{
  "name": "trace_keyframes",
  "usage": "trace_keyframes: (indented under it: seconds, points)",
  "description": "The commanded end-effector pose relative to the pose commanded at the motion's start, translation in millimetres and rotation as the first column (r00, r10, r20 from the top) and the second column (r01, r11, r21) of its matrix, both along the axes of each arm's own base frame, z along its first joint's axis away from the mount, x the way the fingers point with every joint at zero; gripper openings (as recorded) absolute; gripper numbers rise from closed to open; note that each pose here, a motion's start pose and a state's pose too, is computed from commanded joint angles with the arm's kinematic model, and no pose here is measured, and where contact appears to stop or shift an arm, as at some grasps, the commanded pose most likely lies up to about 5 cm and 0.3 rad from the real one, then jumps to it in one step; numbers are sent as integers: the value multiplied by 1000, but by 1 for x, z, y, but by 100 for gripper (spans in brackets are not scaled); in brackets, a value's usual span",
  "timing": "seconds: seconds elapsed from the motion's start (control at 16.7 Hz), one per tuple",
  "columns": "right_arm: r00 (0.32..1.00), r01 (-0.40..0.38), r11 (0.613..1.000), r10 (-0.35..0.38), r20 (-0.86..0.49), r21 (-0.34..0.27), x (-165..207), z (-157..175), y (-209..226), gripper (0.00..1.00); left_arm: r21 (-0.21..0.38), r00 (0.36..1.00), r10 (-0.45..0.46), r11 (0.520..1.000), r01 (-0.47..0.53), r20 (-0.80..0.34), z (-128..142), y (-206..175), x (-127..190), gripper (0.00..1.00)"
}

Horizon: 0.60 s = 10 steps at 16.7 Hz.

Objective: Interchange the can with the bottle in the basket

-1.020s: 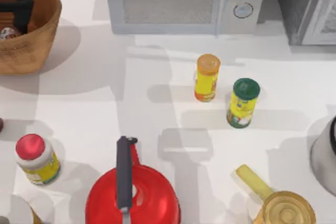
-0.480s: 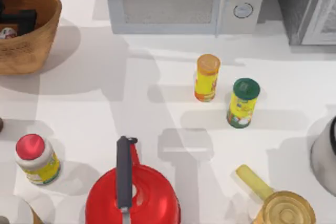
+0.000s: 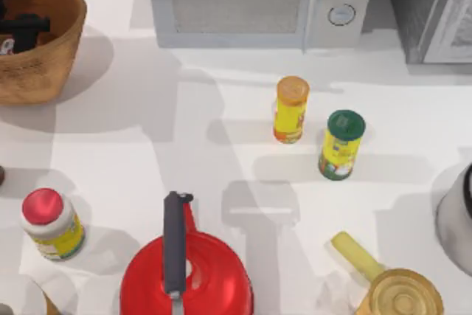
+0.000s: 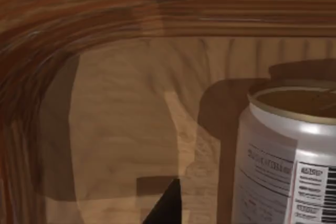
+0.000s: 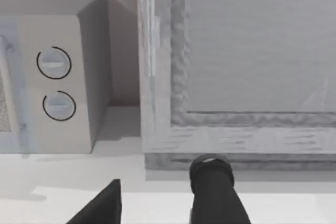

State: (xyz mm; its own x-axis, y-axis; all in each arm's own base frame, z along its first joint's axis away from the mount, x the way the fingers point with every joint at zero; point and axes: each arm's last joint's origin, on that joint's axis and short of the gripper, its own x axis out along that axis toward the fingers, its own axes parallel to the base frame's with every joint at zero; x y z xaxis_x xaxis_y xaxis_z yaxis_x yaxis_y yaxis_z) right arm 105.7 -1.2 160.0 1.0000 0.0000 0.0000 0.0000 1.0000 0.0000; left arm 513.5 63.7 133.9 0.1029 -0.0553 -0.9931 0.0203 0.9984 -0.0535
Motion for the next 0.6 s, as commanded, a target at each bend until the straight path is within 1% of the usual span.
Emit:
trace_keyframes:
  seconds: [0.36, 0.42, 0.6]
  points:
    - [1000, 0, 1000, 0, 0, 0, 0, 0, 0, 100, 0, 1000, 0, 1000, 0, 0, 0, 0, 0, 2]
    - [1000, 0, 1000, 0, 0, 0, 0, 0, 0, 100, 0, 1000, 0, 1000, 0, 0, 0, 0, 0, 0]
    - [1000, 0, 1000, 0, 0, 0, 0, 0, 0, 100, 0, 1000, 0, 1000, 0, 0, 0, 0, 0, 0]
